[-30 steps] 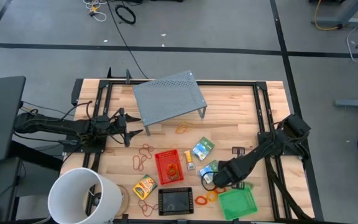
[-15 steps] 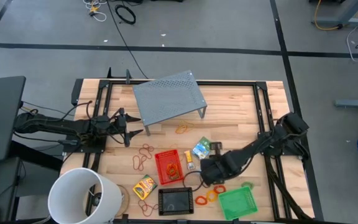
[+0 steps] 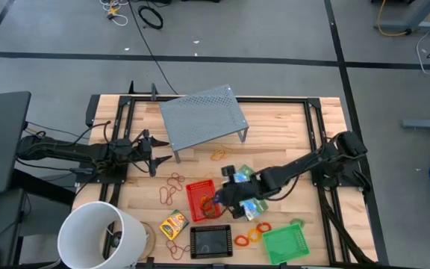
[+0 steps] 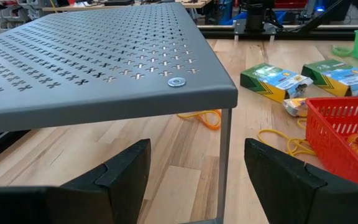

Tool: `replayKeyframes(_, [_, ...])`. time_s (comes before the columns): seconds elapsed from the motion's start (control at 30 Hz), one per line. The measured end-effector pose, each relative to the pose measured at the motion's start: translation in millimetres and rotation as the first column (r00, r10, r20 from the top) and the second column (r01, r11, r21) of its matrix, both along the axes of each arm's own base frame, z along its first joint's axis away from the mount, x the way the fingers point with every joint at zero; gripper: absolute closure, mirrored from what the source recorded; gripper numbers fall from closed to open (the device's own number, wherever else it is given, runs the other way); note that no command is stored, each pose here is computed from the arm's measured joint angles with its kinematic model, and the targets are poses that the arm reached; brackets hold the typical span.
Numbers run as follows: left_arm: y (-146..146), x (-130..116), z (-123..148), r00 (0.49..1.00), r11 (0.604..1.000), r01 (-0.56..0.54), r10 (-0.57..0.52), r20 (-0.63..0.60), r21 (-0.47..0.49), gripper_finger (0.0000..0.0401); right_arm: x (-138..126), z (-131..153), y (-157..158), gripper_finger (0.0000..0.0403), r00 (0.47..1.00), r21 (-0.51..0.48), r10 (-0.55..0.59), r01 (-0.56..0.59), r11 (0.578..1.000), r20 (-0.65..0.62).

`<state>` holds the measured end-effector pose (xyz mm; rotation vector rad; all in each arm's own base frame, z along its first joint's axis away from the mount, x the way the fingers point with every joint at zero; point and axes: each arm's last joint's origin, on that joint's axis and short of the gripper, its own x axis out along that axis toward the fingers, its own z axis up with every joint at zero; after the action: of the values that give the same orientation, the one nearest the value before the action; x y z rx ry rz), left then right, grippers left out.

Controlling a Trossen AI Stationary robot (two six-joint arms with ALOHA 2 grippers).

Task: Pick & Place Office Desk Supplies
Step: Put the blue spring keychain into the red bin, then put the left orange spring keychain into the red bin

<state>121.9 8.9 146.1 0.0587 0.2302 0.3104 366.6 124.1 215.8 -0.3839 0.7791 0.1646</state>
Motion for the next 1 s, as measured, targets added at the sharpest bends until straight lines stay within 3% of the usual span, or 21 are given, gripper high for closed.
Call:
replayKeyframes(0.13, [0.0,0.0,-0.1,1.000,1.000,0.000,0.000,-0.001,0.000,0.0139,17.8,-22.0,-5.4,0.0403,0.996,0.087,0.091,-0.090,0.992,-0.003])
replayKeyframes(0.33, [0.0,-0.1,-0.2,1.000,1.000,0.000,0.000,-0.002,0.000,0.0139,27.7,-39.4,-9.5,0.0390,0.993,0.091,0.121,-0.120,0.989,-0.003])
replayKeyframes(0.53, [0.0,-0.1,-0.6,1.000,1.000,0.000,0.000,-0.006,0.000,0.0139,28.3,-37.7,-13.9,0.0331,0.994,0.091,0.108,-0.108,0.990,-0.001])
replayKeyframes(0.83, [0.0,-0.1,-0.7,1.000,1.000,0.000,0.000,-0.007,0.000,0.0139,25.8,-37.1,-9.8,0.0208,0.989,0.129,0.147,-0.144,0.981,-0.017])
replayKeyframes(1.0, [0.0,-0.2,-0.8,1.000,1.000,0.000,0.000,-0.007,0.000,0.0139,8.7,-26.2,0.3,0.0185,0.983,0.155,0.131,-0.111,0.982,-0.125])
